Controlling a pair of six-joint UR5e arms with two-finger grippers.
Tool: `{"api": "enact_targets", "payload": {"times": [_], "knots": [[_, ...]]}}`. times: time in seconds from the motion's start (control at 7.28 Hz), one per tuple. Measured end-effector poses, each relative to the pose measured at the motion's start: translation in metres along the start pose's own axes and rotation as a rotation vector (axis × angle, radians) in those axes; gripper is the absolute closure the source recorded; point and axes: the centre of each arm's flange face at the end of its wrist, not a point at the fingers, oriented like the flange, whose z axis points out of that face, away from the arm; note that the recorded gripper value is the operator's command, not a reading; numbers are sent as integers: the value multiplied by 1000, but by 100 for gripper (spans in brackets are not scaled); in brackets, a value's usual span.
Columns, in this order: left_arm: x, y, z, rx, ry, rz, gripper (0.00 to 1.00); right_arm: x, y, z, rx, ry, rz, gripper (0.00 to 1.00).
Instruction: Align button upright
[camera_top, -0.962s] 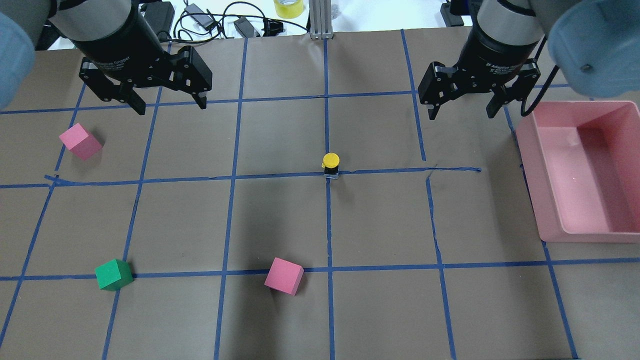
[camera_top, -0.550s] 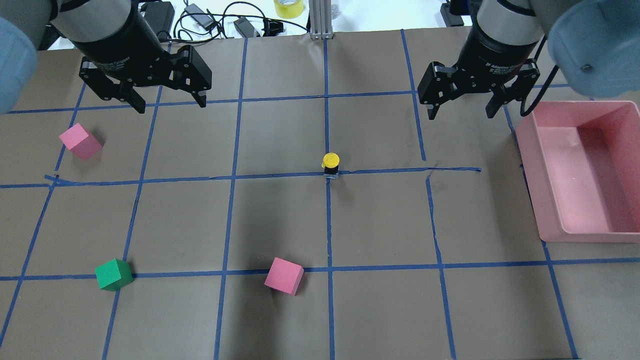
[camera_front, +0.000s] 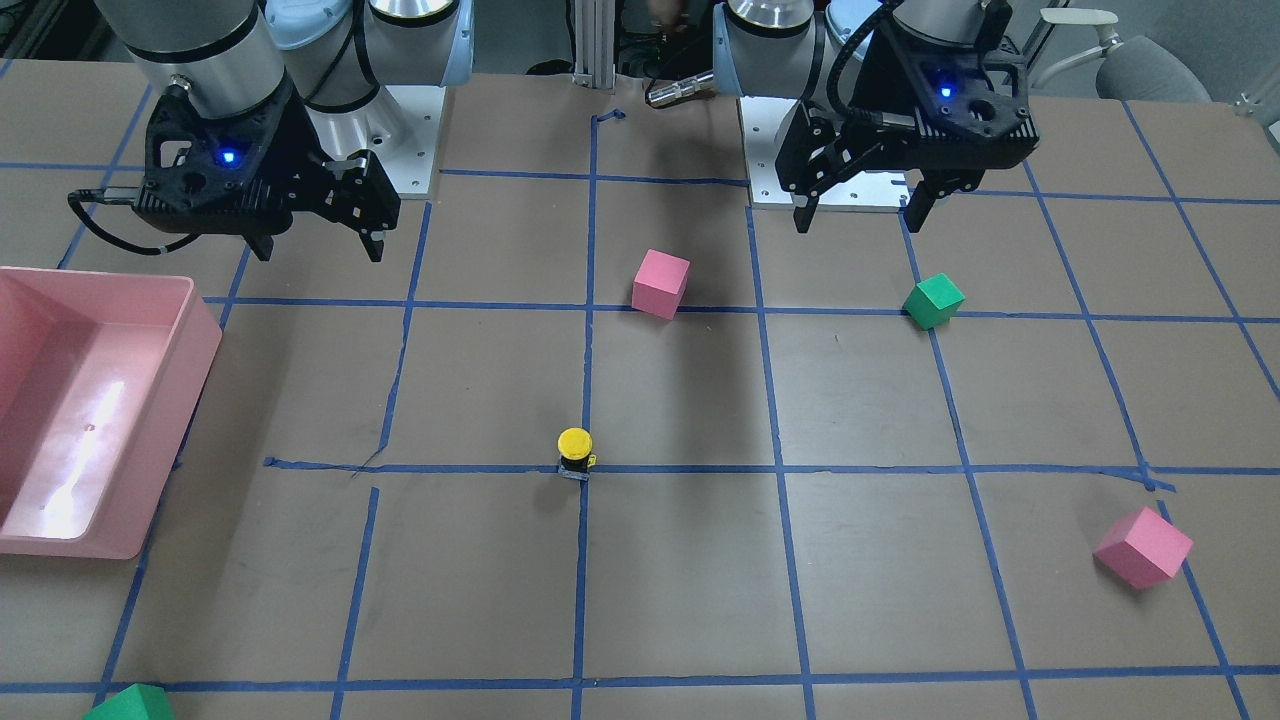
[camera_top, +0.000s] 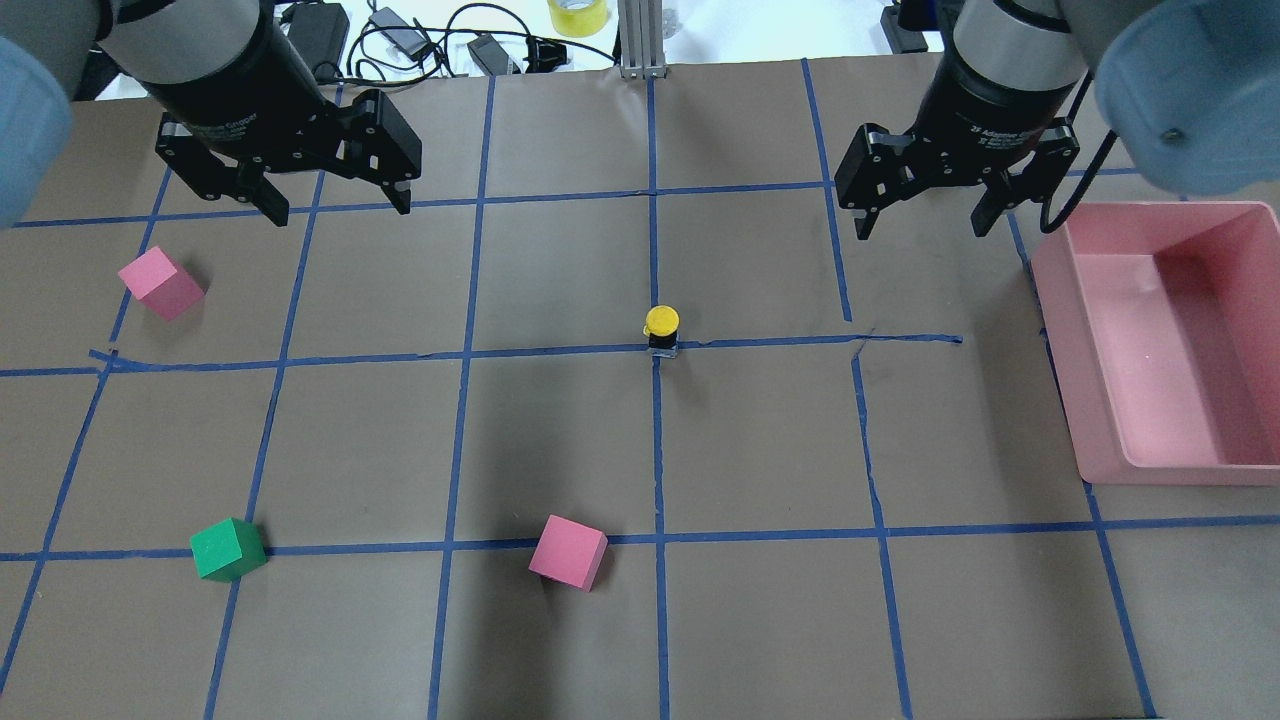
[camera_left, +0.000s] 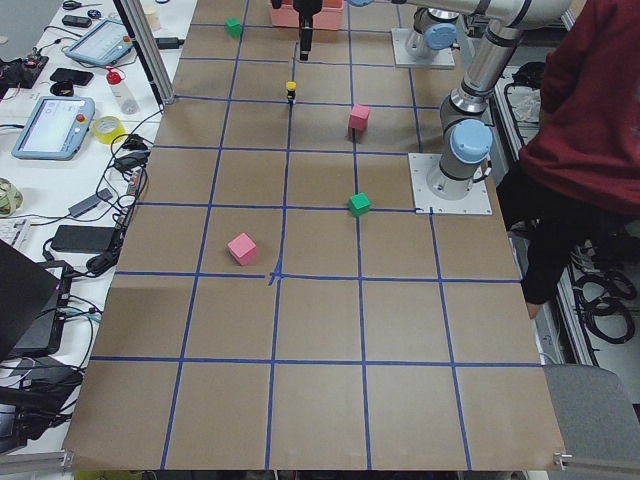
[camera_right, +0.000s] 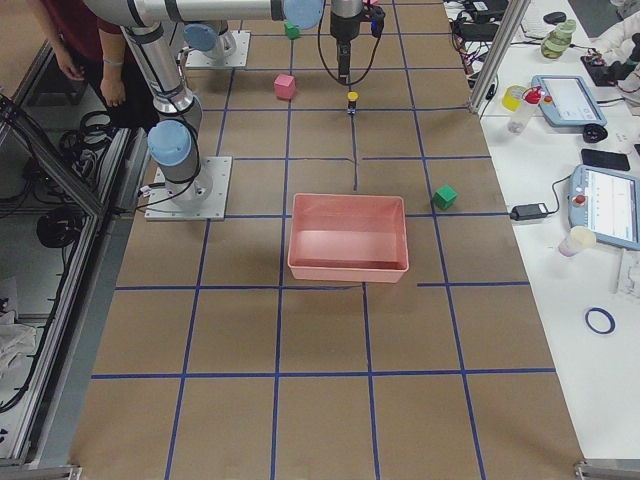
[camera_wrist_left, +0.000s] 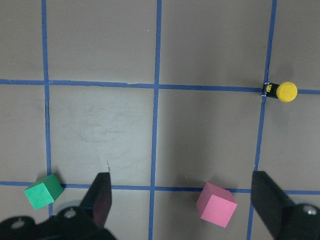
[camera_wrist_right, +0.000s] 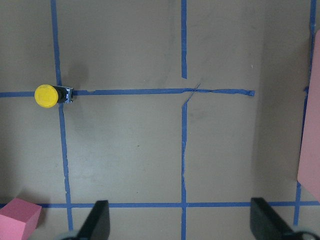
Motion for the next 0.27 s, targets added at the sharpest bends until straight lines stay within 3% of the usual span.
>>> {"api": "enact_targets", "payload": {"times": [0.27], "knots": [[0, 0, 0, 0, 0, 0, 0, -1, 0, 0, -1, -1, -2, 0]]}}
